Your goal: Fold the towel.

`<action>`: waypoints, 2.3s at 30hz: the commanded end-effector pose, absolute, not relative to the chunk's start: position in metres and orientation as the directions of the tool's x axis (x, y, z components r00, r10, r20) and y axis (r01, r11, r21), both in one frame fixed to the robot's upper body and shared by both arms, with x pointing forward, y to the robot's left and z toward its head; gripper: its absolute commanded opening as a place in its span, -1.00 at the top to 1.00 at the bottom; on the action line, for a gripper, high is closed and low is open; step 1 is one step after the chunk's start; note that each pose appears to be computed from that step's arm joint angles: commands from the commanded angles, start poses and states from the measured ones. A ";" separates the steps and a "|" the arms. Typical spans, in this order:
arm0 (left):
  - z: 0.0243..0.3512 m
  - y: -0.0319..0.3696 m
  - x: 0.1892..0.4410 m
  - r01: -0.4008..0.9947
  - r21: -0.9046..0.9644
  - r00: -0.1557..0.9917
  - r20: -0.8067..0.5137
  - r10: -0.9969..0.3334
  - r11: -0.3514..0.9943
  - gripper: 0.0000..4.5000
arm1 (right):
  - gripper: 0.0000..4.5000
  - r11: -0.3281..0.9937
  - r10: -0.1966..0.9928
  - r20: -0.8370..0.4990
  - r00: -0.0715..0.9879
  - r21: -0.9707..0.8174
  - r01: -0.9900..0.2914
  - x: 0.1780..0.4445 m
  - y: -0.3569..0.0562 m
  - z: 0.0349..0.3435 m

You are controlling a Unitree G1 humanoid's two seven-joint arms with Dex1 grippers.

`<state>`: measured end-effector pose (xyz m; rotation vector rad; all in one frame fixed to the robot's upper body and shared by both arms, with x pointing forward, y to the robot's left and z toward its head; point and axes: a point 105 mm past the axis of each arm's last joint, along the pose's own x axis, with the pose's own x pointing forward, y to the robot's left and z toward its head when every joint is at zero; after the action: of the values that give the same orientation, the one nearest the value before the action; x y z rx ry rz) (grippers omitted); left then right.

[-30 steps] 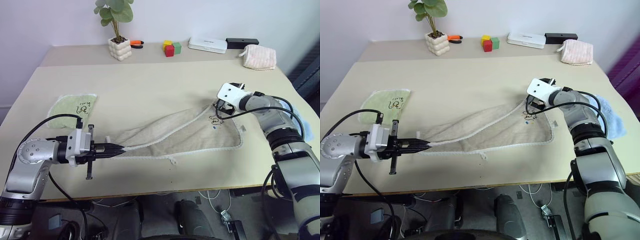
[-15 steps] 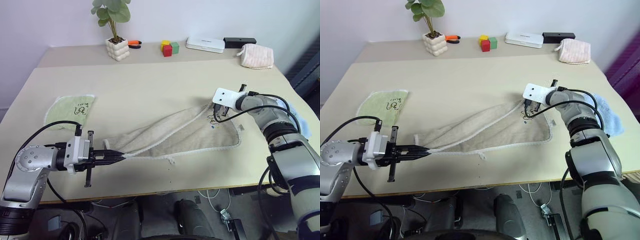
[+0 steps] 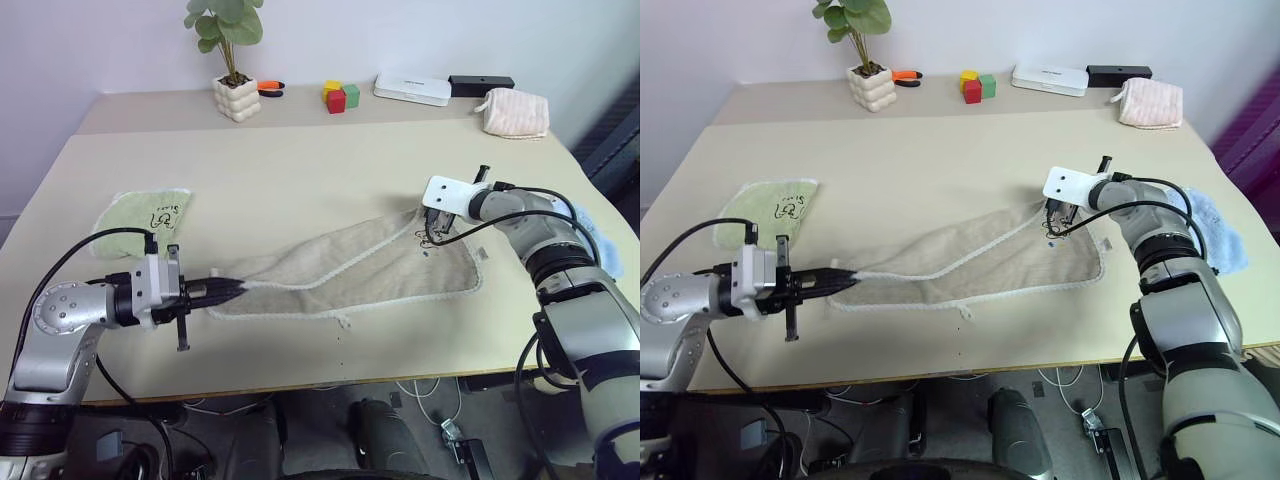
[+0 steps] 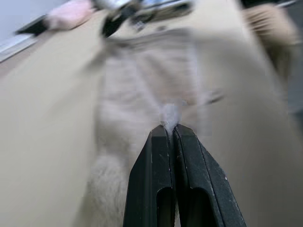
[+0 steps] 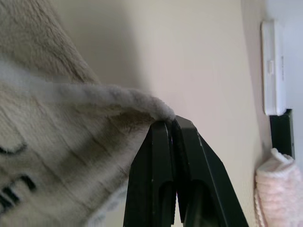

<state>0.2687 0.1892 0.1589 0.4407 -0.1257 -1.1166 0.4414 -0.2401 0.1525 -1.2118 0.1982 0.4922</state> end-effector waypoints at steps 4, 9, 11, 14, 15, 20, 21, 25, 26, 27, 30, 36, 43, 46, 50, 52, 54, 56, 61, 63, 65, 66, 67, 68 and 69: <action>0.179 0.226 0.336 0.659 0.192 0.743 -0.014 -0.670 0.727 1.00 | 0.97 0.340 0.273 -0.318 0.908 -0.851 -0.400 0.431 -0.257 0.178; 0.201 0.225 0.370 0.567 0.244 0.800 0.066 -0.596 0.787 1.00 | 0.97 0.356 0.322 -0.316 0.892 -0.833 -0.423 0.418 -0.250 0.177; 0.203 0.226 0.377 0.551 0.267 0.809 0.060 -0.585 0.790 1.00 | 0.97 0.356 0.324 -0.320 0.890 -0.831 -0.428 0.406 -0.255 0.178; 0.203 0.228 0.385 0.534 0.290 0.816 0.068 -0.574 0.794 1.00 | 0.97 0.343 0.318 -0.334 0.887 -0.832 -0.436 0.394 -0.258 0.177; 0.203 0.227 0.387 0.536 0.290 0.814 0.071 -0.577 0.793 1.00 | 0.97 0.345 0.319 -0.331 0.888 -0.832 -0.434 0.393 -0.255 0.179; 0.208 0.227 0.411 0.497 0.312 0.833 0.089 -0.546 0.810 1.00 | 0.97 0.366 0.303 -0.266 0.915 -0.854 -0.370 0.410 -0.243 0.193; 0.211 0.226 0.417 0.484 0.323 0.838 0.097 -0.537 0.814 1.00 | 0.97 0.355 0.298 -0.253 0.921 -0.866 -0.353 0.415 -0.240 0.196; 0.238 0.220 0.439 0.396 0.398 0.860 0.156 -0.486 0.828 1.00 | 0.97 0.406 0.265 -0.111 0.958 -0.888 -0.216 0.443 -0.232 0.232; 0.250 0.218 0.444 0.363 0.429 0.864 0.177 -0.471 0.827 1.00 | 0.97 0.411 0.254 -0.057 0.966 -0.897 -0.161 0.449 -0.230 0.248; 0.263 0.217 0.446 0.334 0.454 0.865 0.202 -0.460 0.826 1.00 | 0.97 0.412 0.245 -0.005 0.970 -0.905 -0.109 0.453 -0.229 0.263; 0.311 0.221 0.446 0.257 0.485 0.849 0.300 -0.435 0.836 1.00 | 0.97 0.478 0.217 0.172 0.961 -0.877 0.049 0.455 -0.231 0.312; 0.346 0.248 0.427 0.196 0.548 0.822 0.361 -0.441 0.813 1.00 | 0.97 0.560 0.228 0.317 0.921 -0.816 0.142 0.436 -0.253 0.344; 0.291 0.260 0.396 0.439 0.604 0.726 0.198 -0.658 0.666 1.00 | 0.97 0.480 0.505 0.044 0.862 -0.844 -0.238 0.394 -0.233 0.257; 0.251 0.261 0.379 0.546 0.632 0.669 0.068 -0.740 0.551 1.00 | 0.97 0.409 0.555 -0.095 0.827 -0.834 -0.370 0.369 -0.231 0.222; 0.211 0.261 0.356 0.674 0.602 0.583 -0.076 -0.809 0.429 1.00 | 0.97 0.336 0.551 -0.227 0.803 -0.820 -0.463 0.348 -0.237 0.197; 0.200 0.259 0.346 0.717 0.588 0.538 -0.127 -0.833 0.373 1.00 | 0.97 0.311 0.552 -0.270 0.789 -0.811 -0.495 0.341 -0.240 0.195; 0.191 0.261 0.334 0.748 0.578 0.499 -0.166 -0.851 0.326 1.00 | 0.97 0.239 0.572 -0.384 0.725 -0.768 -0.594 0.324 -0.241 0.184; 0.188 0.264 0.327 0.766 0.562 0.482 -0.179 -0.858 0.313 1.00 | 0.97 0.204 0.576 -0.448 0.684 -0.732 -0.650 0.313 -0.243 0.178; 0.181 0.276 0.309 0.800 0.528 0.462 -0.236 -0.855 0.286 1.00 | 0.97 0.126 0.564 -0.587 0.581 -0.633 -0.763 0.288 -0.246 0.167; 0.175 0.281 0.301 0.815 0.503 0.459 -0.254 -0.851 0.289 1.00 | 0.97 0.095 0.544 -0.631 0.552 -0.608 -0.788 0.279 -0.248 0.166; 0.170 0.284 0.295 0.827 0.481 0.454 -0.268 -0.850 0.290 1.00 | 0.97 0.089 0.530 -0.651 0.544 -0.595 -0.799 0.275 -0.251 0.169; 0.167 0.286 0.291 0.832 0.473 0.453 -0.278 -0.847 0.290 1.00 | 0.97 0.084 0.521 -0.665 0.534 -0.583 -0.808 0.272 -0.254 0.170; 0.163 0.287 0.286 0.842 0.453 0.448 -0.288 -0.846 0.292 1.00 | 0.97 0.082 0.522 -0.680 0.516 -0.562 -0.823 0.267 -0.256 0.171; 0.160 0.289 0.282 0.848 0.444 0.445 -0.295 -0.846 0.291 1.00 | 0.97 0.074 0.525 -0.704 0.479 -0.523 -0.849 0.258 -0.256 0.169; 0.159 0.289 0.278 0.852 0.436 0.440 -0.298 -0.847 0.289 1.00 | 0.97 0.063 0.523 -0.726 0.447 -0.490 -0.870 0.251 -0.257 0.166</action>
<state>0.2821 0.2856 0.1452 0.5651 0.0461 -1.1439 0.2593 -0.2579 0.1553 -1.0498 0.4018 1.0657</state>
